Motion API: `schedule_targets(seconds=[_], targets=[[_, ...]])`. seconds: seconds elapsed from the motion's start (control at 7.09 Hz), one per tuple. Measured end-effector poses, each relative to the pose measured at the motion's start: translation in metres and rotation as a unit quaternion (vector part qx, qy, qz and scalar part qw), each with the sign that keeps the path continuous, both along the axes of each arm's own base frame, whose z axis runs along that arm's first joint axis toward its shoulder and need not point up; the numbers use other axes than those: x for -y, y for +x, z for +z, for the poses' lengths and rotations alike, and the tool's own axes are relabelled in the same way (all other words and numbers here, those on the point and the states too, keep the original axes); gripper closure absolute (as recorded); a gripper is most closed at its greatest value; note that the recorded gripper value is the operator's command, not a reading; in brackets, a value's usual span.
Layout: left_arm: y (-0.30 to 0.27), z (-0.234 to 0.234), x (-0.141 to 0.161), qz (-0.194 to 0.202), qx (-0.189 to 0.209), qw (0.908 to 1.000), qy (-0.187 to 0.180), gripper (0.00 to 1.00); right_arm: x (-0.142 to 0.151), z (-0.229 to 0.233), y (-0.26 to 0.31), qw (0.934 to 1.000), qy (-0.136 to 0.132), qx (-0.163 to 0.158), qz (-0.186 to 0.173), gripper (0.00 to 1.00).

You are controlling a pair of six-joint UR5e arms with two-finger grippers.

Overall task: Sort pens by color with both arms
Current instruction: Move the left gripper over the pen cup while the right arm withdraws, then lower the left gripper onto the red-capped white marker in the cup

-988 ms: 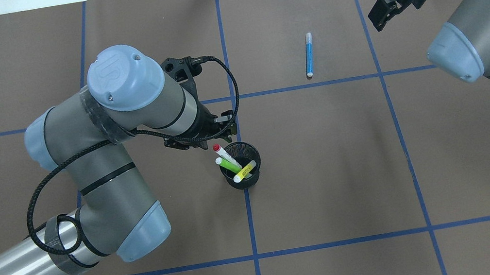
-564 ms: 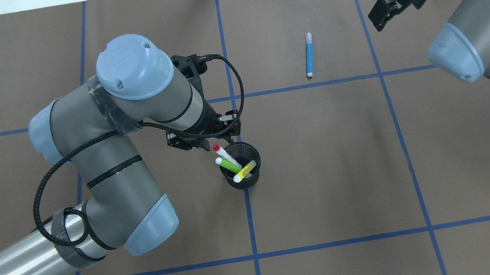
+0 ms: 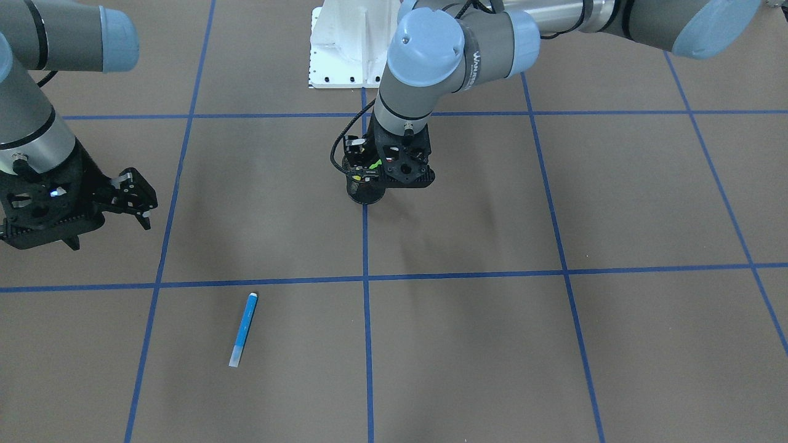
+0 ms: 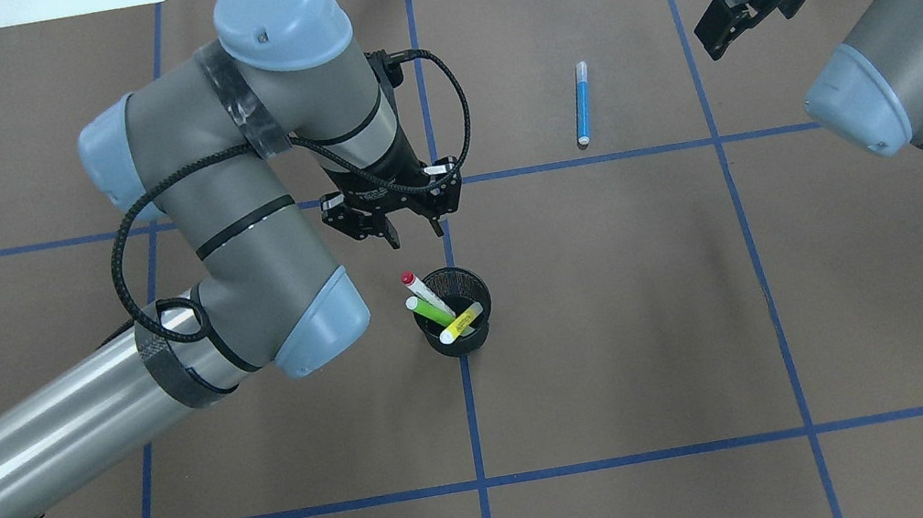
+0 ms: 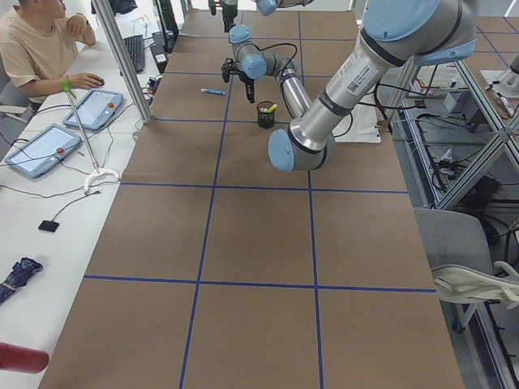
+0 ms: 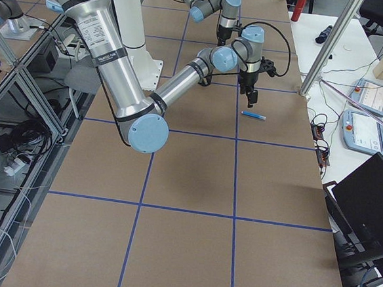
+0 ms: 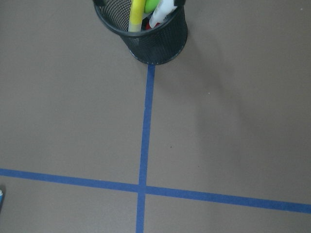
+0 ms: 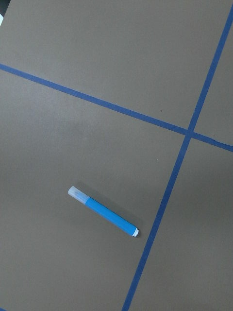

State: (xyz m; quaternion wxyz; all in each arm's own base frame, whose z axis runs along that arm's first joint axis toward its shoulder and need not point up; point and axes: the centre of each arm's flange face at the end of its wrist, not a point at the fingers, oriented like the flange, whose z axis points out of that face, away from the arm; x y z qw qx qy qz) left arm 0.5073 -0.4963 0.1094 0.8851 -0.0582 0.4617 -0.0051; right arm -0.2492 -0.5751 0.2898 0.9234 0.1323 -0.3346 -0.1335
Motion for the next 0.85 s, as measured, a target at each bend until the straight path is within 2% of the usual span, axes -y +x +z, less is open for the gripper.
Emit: schedule_targets(seconds=[0.42,0.85], targets=[[0.006,0.012,0.017,0.032,0.025,0.9992,-0.001,0.47,-0.001,0.0,-0.002,1.0,0.0,-0.001,-0.001,0.02],[0.016,0.02,0.021,0.064,0.022,0.9977,-0.004,0.51,-0.001,0.0,-0.003,1.0,0.001,-0.001,-0.002,0.02]])
